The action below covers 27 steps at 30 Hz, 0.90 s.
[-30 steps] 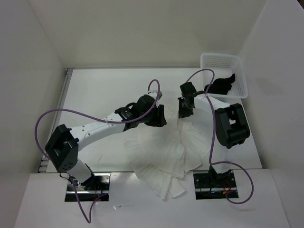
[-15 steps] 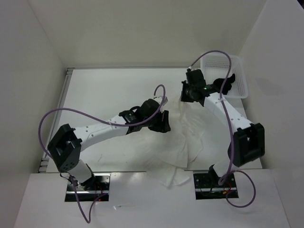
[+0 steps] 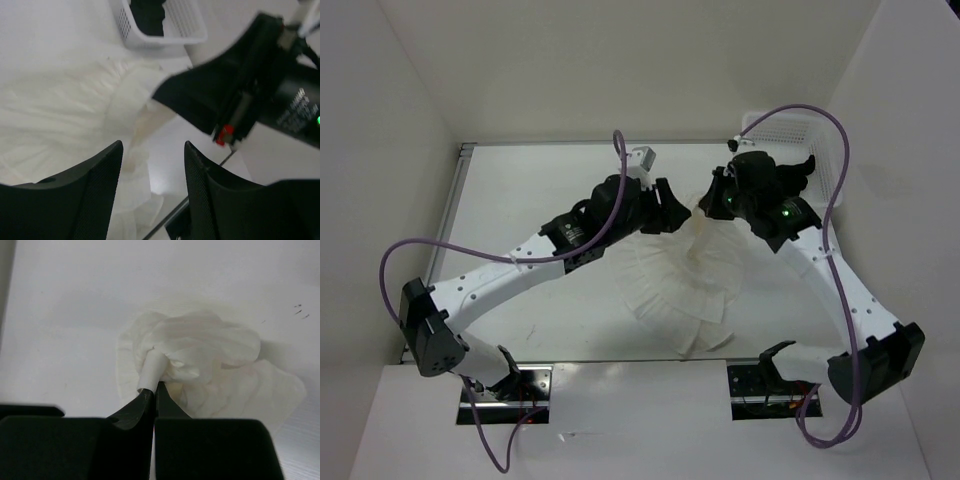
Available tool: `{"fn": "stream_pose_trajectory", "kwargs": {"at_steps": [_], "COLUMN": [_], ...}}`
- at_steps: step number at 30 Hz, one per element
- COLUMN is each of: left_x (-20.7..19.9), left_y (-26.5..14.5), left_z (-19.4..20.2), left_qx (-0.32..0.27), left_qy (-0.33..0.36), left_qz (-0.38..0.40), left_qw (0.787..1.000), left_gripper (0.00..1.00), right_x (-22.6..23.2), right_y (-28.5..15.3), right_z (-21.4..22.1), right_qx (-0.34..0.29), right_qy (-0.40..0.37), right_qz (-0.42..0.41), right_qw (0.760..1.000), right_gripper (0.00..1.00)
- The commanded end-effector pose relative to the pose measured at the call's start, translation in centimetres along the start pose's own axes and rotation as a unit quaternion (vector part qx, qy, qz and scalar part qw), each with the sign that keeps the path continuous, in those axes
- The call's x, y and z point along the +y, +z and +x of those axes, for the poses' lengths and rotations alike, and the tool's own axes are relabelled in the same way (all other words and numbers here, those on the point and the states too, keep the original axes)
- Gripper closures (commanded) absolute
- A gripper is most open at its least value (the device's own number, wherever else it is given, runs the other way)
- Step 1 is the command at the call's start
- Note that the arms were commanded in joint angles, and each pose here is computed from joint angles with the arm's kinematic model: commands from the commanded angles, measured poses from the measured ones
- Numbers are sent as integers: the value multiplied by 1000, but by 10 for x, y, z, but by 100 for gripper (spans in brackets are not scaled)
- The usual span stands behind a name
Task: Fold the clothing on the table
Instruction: Flatten the skirt out
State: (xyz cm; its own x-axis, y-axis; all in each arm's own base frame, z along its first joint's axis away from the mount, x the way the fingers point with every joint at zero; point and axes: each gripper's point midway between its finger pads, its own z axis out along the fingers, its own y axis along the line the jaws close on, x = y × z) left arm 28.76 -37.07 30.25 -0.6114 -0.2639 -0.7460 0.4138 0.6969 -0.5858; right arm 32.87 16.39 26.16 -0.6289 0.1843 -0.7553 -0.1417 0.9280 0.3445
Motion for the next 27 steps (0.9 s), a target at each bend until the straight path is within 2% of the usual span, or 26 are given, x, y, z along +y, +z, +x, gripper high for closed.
{"fn": "stream_pose_trajectory", "kwargs": {"at_steps": [1, 4, 7, 11, 16, 20, 27], "left_x": [-4, 6, 4, 1, 30, 71, 90], "left_y": [18, 49, 61, 62, 59, 82, 88], "left_z": [-28, -8, 1, 5, 6, 53, 104], "left_qx": [-66, -45, -31, -23, -45, 8, 45], "left_qy": [-28, -34, -45, -52, -47, -41, -49], "left_qz": [-13, -32, -22, -11, -74, -137, -153], "left_qw": [997, 998, 998, 998, 995, 990, 986], "left_gripper": [41, 42, 43, 45, 45, 48, 49], "right_x": [18, 21, 27, 27, 32, 36, 46], "right_y": [-28, -33, -34, -34, -35, -40, -46], "right_z": [-5, -3, 0, 0, -5, -13, -39], "right_qx": [-21, -17, -12, -12, -12, -22, -49], "right_qy": [13, 13, 10, 10, 5, 4, 4], "right_qz": [-48, -58, -69, -69, -81, -86, -93], "right_qw": [999, 998, 997, 997, 997, 996, 994], "right_gripper": [100, 100, 100, 100, 100, 100, 100]}}
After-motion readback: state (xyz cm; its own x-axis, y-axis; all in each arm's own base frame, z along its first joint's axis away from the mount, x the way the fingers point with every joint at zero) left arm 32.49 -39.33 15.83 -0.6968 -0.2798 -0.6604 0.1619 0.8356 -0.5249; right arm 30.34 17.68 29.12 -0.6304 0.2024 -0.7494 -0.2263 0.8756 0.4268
